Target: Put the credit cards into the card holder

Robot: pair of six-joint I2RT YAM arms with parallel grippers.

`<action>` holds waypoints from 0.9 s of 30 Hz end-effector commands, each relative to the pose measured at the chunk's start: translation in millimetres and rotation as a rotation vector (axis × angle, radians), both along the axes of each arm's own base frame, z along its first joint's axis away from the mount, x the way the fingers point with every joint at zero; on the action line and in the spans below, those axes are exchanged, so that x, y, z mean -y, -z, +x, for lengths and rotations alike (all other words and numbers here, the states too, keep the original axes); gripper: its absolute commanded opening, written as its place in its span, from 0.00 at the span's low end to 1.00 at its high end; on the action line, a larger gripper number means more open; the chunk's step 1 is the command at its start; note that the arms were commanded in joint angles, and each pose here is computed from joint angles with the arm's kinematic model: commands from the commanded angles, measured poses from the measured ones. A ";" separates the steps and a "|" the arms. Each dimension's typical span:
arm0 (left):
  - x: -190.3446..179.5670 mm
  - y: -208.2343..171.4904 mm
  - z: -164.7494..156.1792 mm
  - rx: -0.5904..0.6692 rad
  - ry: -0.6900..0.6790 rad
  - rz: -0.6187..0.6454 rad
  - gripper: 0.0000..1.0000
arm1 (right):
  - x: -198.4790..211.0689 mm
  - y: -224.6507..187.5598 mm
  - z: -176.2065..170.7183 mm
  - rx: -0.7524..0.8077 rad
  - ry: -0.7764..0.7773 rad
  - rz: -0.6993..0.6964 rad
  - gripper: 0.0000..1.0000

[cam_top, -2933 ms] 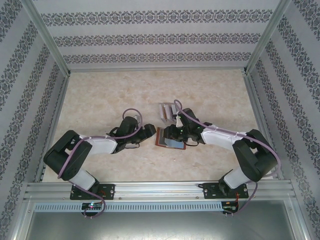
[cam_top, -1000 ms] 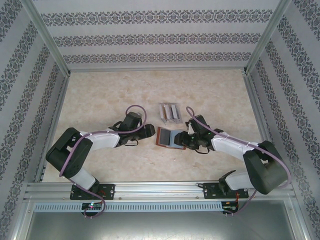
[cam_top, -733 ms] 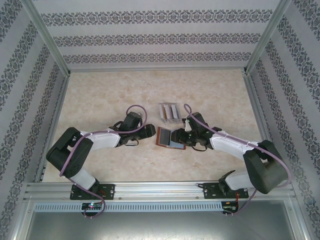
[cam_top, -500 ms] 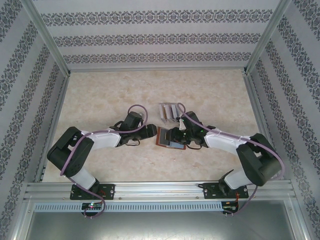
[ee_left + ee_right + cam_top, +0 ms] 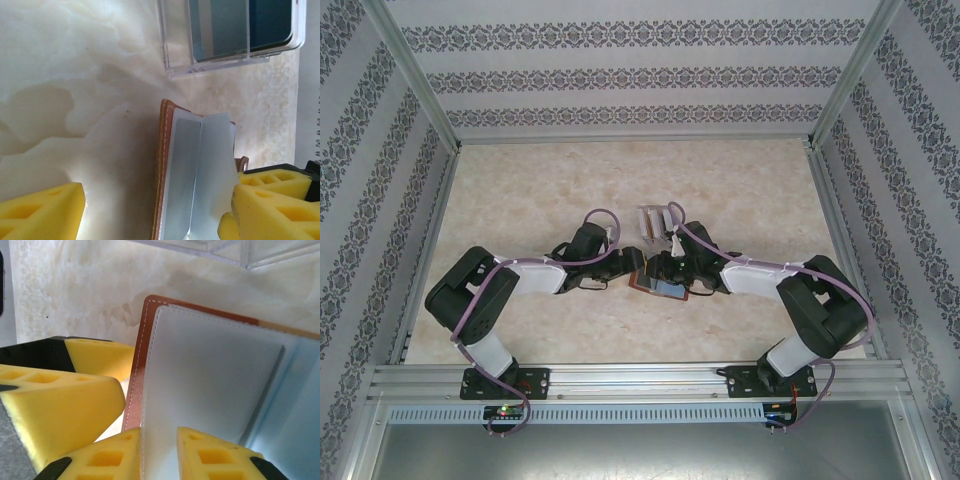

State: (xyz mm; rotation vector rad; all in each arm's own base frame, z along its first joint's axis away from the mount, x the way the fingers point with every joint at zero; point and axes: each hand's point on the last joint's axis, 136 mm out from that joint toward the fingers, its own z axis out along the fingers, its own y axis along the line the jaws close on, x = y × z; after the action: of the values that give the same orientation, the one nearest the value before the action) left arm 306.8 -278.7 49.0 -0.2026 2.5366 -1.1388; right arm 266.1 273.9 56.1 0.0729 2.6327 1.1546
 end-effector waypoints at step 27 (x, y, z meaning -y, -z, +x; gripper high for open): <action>11.8 32.7 -8.8 -0.111 0.082 -0.012 0.55 | -35.8 2.3 -18.2 0.041 -0.224 0.180 0.39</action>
State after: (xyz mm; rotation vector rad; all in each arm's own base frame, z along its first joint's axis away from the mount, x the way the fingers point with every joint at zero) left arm 311.2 -276.1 40.8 -0.2578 2.5753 -1.2134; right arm 271.9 284.9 40.3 0.0127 2.5906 1.3056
